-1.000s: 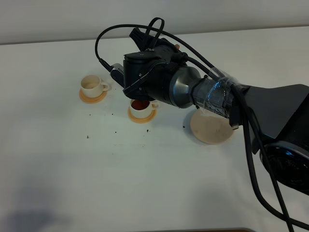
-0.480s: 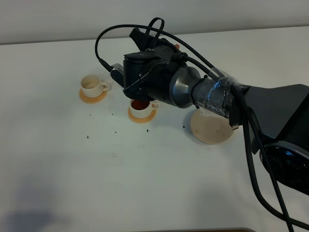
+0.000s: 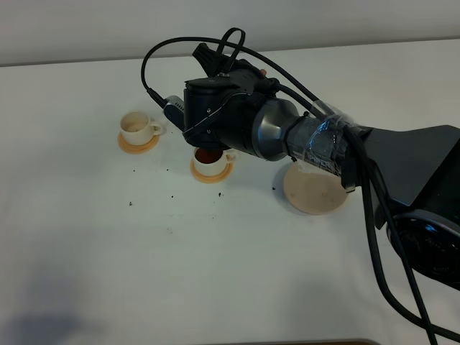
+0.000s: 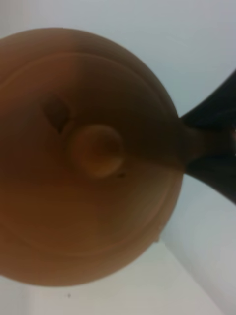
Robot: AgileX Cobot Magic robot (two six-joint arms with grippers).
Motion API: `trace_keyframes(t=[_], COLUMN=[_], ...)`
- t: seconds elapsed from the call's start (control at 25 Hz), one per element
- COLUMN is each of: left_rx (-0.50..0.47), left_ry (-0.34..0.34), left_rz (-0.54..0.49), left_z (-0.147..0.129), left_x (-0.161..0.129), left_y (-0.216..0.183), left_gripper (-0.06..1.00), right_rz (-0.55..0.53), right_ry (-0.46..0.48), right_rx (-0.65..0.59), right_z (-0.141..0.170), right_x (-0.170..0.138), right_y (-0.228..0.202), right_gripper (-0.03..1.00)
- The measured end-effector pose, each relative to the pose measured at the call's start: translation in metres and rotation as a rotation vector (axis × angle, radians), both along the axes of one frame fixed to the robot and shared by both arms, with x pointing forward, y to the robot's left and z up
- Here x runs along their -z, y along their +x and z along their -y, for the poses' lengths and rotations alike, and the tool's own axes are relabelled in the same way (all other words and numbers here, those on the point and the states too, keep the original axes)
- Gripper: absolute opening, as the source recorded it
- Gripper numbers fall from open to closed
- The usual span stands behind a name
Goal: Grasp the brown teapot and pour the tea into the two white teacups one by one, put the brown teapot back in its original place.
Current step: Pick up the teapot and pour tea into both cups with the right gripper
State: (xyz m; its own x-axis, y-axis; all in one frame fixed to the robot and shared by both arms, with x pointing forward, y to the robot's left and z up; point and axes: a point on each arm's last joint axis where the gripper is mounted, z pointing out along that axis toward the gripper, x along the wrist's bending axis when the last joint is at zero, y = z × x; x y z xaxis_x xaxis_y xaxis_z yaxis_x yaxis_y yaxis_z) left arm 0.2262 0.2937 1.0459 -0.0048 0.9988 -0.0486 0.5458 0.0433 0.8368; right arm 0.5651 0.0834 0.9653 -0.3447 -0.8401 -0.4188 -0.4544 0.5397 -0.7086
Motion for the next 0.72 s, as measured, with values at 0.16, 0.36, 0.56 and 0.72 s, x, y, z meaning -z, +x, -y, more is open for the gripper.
trace_keyframes(t=[0.16, 0.36, 0.56, 0.72], left_rx=[0.000, 0.000, 0.000, 0.001], left_ry=[0.000, 0.000, 0.000, 0.001], left_rz=[0.000, 0.000, 0.000, 0.000], left_z=[0.0000, 0.0000, 0.0000, 0.0000], left_x=[0.0000, 0.0000, 0.0000, 0.0000], left_y=[0.0000, 0.0000, 0.0000, 0.0000], left_gripper=[0.25, 0.25, 0.25, 0.25], right_rz=[-0.009, -0.031, -0.046, -0.048], right_ry=[0.007, 0.021, 0.056, 0.104], right_rx=[0.002, 0.011, 0.036, 0.072], right_z=[-0.0002, -0.0003, -0.0004, 0.0000], right_x=[0.0007, 0.0023, 0.0036, 0.0040], right_y=[-0.0005, -0.0017, -0.0027, -0.0025], right_gripper=[0.09, 0.09, 0.09, 0.09])
